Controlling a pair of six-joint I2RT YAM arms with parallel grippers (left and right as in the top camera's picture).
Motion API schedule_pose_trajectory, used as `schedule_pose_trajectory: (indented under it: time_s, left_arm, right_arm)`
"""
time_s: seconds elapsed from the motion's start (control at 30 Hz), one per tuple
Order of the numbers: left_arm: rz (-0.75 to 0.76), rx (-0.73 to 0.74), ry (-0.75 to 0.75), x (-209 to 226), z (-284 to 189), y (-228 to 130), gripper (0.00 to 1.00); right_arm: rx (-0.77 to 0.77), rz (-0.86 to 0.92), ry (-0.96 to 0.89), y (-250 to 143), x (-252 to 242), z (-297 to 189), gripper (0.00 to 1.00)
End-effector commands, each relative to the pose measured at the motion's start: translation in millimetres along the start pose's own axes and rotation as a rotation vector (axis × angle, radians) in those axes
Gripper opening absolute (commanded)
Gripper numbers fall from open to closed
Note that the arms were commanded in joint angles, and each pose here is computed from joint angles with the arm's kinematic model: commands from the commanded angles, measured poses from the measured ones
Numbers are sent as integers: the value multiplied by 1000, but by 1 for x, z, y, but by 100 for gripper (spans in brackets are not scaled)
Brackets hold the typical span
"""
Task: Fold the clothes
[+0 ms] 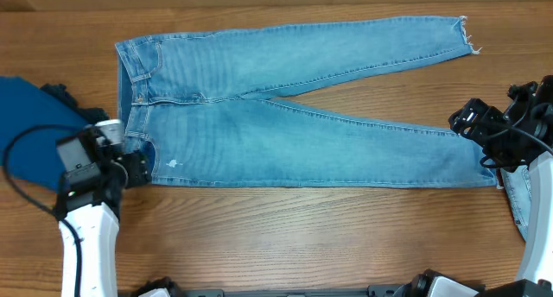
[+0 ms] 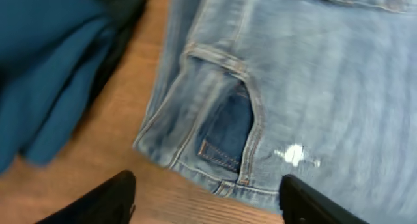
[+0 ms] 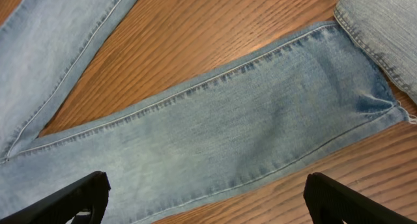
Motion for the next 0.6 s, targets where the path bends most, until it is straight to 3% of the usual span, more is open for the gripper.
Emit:
schedule_pose_trajectory:
  time_s: [0.0, 0.03, 0.1, 0.17, 0.3, 0.47, 0.57]
  left_arm:
    - [470, -56, -79, -38, 1, 15, 86]
    - [634, -54, -64, -52, 1, 16, 86]
    - [827, -21, 55, -62, 1, 20, 88]
    - [1098, 81, 185, -67, 4, 17, 88]
    - [1237, 150, 175, -70, 13, 10, 85]
    - [1569, 255, 141, -69, 18, 2, 82]
    - [1547, 251, 33, -77, 23, -11, 73]
  right_arm:
    - [-23, -7, 3, 4, 3, -5, 100]
    - [-24, -8, 3, 4, 3, -5, 100]
    - [-25, -8, 2, 4, 3, -5, 100]
    - [-27, -8, -1, 4, 3, -5, 100]
    - [-28, -8, -1, 5, 3, -5, 100]
    - [-35, -9, -10, 6, 2, -5, 100]
    - [-36, -10, -10, 6, 2, -5, 100]
Point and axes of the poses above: each gripper's point midway between its finger pads, its own z axis out along the fingers, its own x axis along the line the jaws close on, y = z × x, the point moved 7 cm from there along -z, back along the fingers, and after that the axes turned 5 degrees about z, right-handed, at the moved point
